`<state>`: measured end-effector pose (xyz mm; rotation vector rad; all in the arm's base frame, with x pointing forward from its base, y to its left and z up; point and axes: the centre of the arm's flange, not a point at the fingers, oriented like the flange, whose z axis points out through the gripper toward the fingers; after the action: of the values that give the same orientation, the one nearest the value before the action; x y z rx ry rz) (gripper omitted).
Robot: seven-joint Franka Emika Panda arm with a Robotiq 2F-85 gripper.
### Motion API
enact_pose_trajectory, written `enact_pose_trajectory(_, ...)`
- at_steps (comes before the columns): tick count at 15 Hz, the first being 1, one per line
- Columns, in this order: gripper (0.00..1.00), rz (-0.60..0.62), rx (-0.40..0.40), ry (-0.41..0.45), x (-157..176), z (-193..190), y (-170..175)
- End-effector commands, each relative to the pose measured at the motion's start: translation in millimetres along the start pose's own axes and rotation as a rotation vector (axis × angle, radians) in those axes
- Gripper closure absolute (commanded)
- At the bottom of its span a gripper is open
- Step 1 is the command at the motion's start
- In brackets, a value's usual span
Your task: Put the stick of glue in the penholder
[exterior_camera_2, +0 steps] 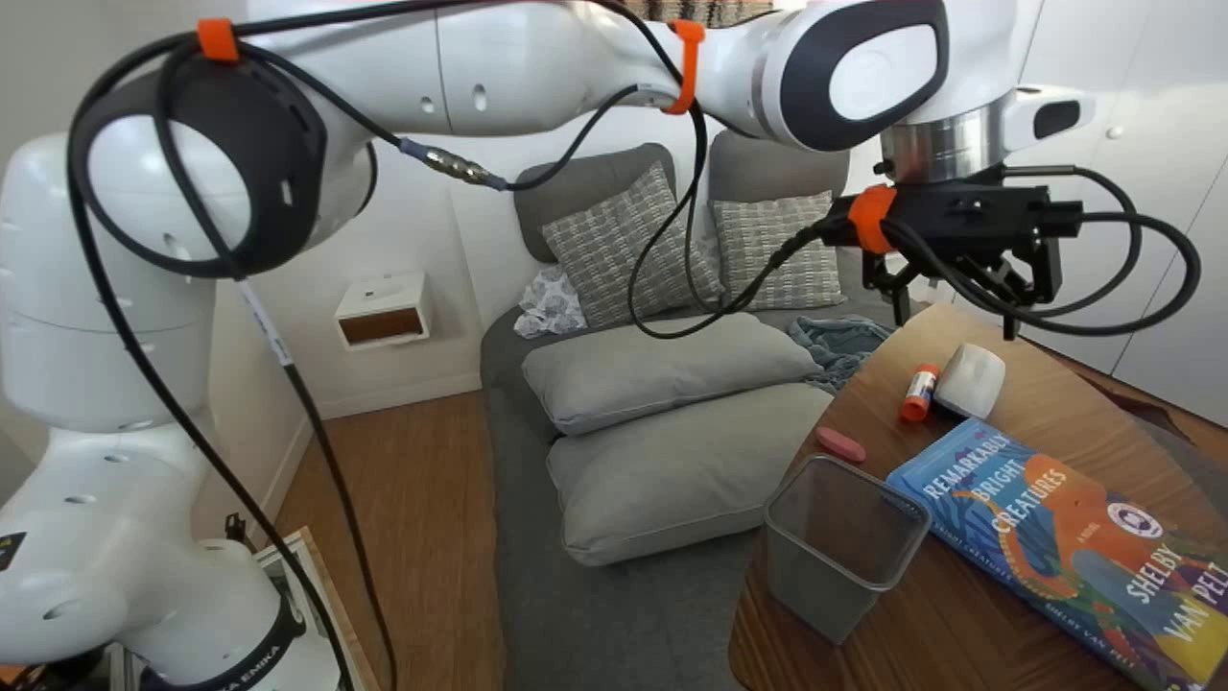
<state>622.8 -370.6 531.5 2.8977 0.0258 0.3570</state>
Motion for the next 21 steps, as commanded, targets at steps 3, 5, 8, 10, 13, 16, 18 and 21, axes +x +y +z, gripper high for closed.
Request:
enact_pose_trajectory(3,0.0,0.014,0.014,-0.015,5.8,10.4,9.1)
enact_pose_trajectory(5,0.0,0.012,0.013,-0.013,8.6,9.2,9.3)
enact_pose_trajectory(8,0.0,0.077,0.063,-0.043,22.9,36.2,-2.4)
enact_pose_trajectory(10,0.0,0.137,0.122,-0.059,29.0,58.6,-10.4)
enact_pose_trajectory(13,0.0,0.217,0.167,-0.104,32.2,88.6,-23.5)
enact_pose_trajectory(16,0.0,0.263,0.194,-0.115,33.3,116.1,-22.9)
enact_pose_trajectory(18,0.0,0.277,0.199,-0.121,33.2,129.1,-20.0)
enact_pose_trajectory(21,0.0,0.227,0.235,-0.047,36.7,141.8,-8.7)
